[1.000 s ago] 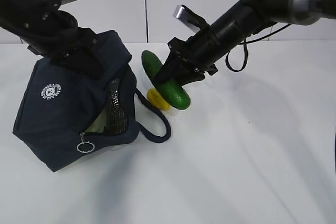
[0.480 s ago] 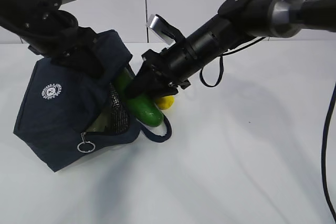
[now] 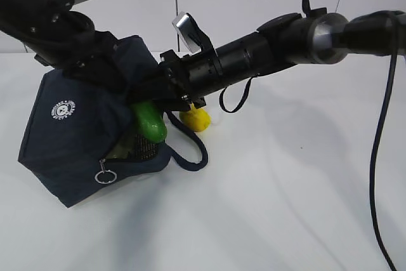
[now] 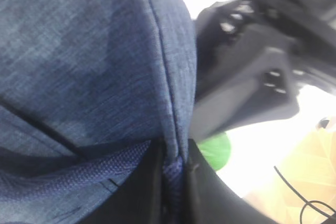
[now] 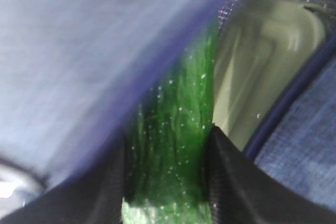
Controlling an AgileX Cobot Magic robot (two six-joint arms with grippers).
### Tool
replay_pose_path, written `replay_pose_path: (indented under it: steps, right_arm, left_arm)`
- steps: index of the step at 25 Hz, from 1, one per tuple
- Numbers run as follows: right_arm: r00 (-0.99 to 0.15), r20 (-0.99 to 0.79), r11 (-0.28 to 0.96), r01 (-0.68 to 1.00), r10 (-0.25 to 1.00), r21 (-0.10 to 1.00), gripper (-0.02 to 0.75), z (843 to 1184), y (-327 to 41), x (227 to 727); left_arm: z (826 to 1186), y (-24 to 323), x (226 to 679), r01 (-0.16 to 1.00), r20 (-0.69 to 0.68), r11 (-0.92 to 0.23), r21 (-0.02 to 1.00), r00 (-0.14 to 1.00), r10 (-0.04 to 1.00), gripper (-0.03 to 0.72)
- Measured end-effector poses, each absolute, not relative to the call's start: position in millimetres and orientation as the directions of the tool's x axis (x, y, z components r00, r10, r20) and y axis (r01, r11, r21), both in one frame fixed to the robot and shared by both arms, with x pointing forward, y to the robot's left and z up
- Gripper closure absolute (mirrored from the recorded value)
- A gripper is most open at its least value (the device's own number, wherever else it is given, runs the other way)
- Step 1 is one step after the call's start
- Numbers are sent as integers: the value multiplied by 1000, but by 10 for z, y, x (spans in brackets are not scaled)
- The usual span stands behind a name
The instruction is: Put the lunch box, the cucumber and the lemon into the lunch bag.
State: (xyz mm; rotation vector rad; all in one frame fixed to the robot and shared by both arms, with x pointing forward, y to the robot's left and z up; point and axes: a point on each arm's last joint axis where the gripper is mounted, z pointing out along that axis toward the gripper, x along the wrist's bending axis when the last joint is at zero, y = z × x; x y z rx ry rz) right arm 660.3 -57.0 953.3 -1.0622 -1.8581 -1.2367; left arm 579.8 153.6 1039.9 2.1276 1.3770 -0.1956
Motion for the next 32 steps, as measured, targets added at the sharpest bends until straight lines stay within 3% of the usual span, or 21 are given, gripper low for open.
replay_pose_path:
  steps: [9, 20, 24, 28, 32]
  right_arm:
    - [-410, 890, 131, 911, 199, 391, 429, 9280, -515, 6689]
    - [-468, 864, 105, 884, 185, 456, 428, 9291, -403, 6680]
    - [-478, 859, 113, 878, 184, 465, 358, 9288, -349, 6653]
    - [-479, 859, 113, 878, 183, 465, 241, 9281, -345, 6652]
    - [-477, 860, 116, 879, 182, 463, 218, 9261, -344, 6650]
  left_arm:
    - [10406, 1525, 5797, 874, -437, -279, 397, 448, 780, 673]
    - [10409, 1521, 5797, 876, -443, -275, 397, 445, 778, 673]
    - [10408, 1521, 5791, 877, -445, -279, 392, 446, 777, 673]
    - [10408, 1519, 5790, 877, -447, -278, 391, 445, 776, 673]
    - [10408, 1519, 5785, 878, -449, -280, 387, 445, 775, 673]
